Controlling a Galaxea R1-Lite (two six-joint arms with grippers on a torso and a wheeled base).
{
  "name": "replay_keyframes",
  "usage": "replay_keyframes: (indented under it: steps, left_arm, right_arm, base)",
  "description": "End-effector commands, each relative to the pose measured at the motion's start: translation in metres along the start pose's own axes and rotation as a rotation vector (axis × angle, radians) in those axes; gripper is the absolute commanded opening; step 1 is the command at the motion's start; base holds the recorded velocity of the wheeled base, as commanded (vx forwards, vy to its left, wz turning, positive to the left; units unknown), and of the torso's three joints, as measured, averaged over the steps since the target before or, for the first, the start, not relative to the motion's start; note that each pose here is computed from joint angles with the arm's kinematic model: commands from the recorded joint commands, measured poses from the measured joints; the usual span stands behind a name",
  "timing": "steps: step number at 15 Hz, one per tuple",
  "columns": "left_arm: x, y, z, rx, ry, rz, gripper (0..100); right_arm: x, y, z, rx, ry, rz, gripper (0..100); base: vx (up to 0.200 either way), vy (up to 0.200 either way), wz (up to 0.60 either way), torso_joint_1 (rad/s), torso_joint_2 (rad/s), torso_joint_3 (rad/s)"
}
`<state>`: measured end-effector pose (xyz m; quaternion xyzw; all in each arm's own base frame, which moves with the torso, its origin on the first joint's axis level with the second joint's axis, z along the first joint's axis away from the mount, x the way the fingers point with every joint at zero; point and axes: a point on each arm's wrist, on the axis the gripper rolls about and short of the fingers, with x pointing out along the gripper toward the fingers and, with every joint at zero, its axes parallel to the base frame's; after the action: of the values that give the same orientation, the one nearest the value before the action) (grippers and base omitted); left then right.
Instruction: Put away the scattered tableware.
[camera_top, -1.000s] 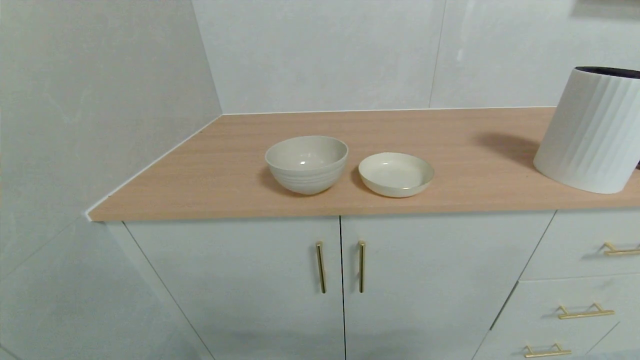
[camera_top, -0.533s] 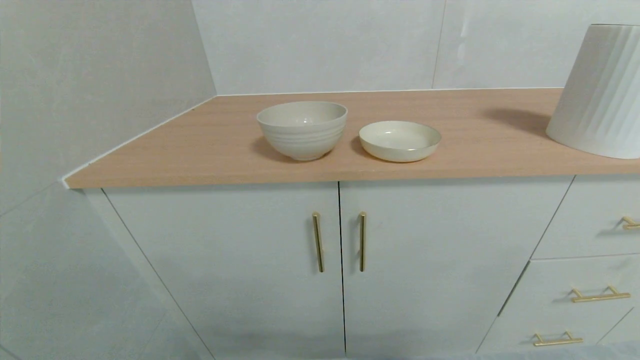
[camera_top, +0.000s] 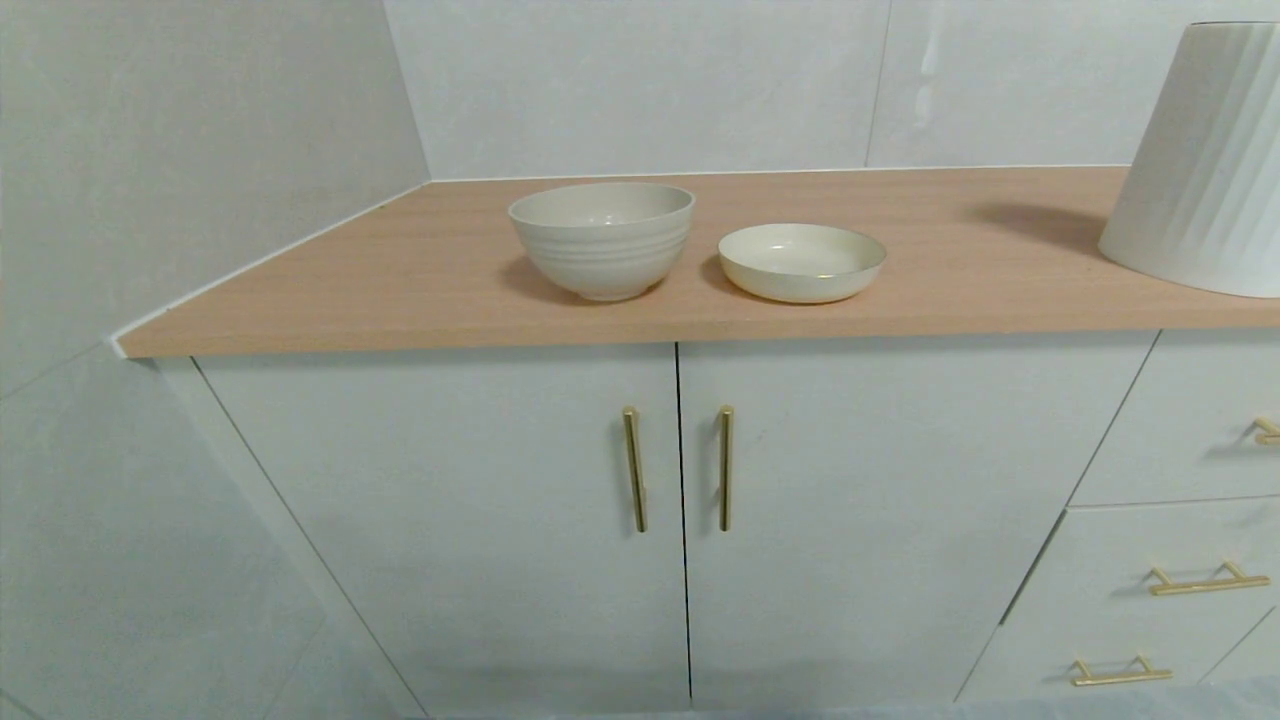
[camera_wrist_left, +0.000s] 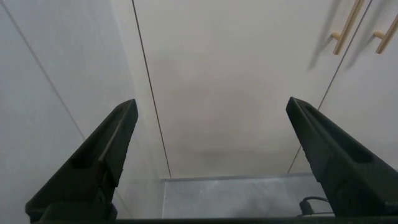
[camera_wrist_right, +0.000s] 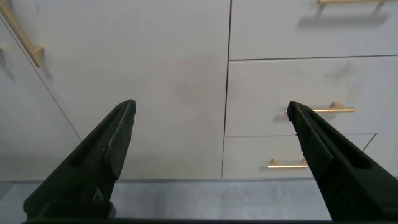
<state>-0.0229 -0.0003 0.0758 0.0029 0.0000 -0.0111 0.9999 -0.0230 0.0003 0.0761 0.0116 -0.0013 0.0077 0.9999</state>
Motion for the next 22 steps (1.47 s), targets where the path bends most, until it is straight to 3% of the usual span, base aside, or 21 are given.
replay_keyframes:
  steps: [1,7,9,15,18,20,22]
  left_arm:
    - [0.0,0.0,0.0,0.0,0.0,-0.001,100]
    - [0.0,0.0,0.0,0.0,0.0,0.001,100]
    - [0.0,0.0,0.0,0.0,0.0,-0.001,100]
    - [0.0,0.0,0.0,0.0,0.0,0.001,100]
    - [0.0,0.0,0.0,-0.001,0.0,-0.001,100]
    - [0.0,0.0,0.0,-0.001,0.0,-0.001,100]
    - [0.0,0.0,0.0,-0.001,0.0,-0.001,100]
  right_arm:
    - [0.0,0.0,0.0,0.0,0.001,0.0,100]
    - [0.0,0.001,0.001,-0.034,-0.003,0.043,100]
    - [-0.011,0.004,0.037,-0.026,-0.131,0.163,100]
    - [0.027,0.008,0.066,0.02,0.188,0.329,100]
    - [0.065,0.014,0.074,0.061,0.408,0.489,100]
    - [0.092,0.021,0.078,0.06,0.499,0.562,100]
    - [0.124,0.031,0.08,0.049,0.51,0.607,100]
  base:
    - [0.0,0.0,0.0,0.0,0.0,0.0]
    - [0.0,0.0,0.0,0.0,0.0,0.0]
    - [0.0,0.0,0.0,0.0,0.0,0.0]
    - [0.0,0.0,0.0,0.0,0.0,0.0]
    - [0.0,0.0,0.0,0.0,0.0,0.0]
    - [0.0,0.0,0.0,0.0,0.0,0.0]
    - [0.0,0.0,0.0,0.0,0.0,0.0]
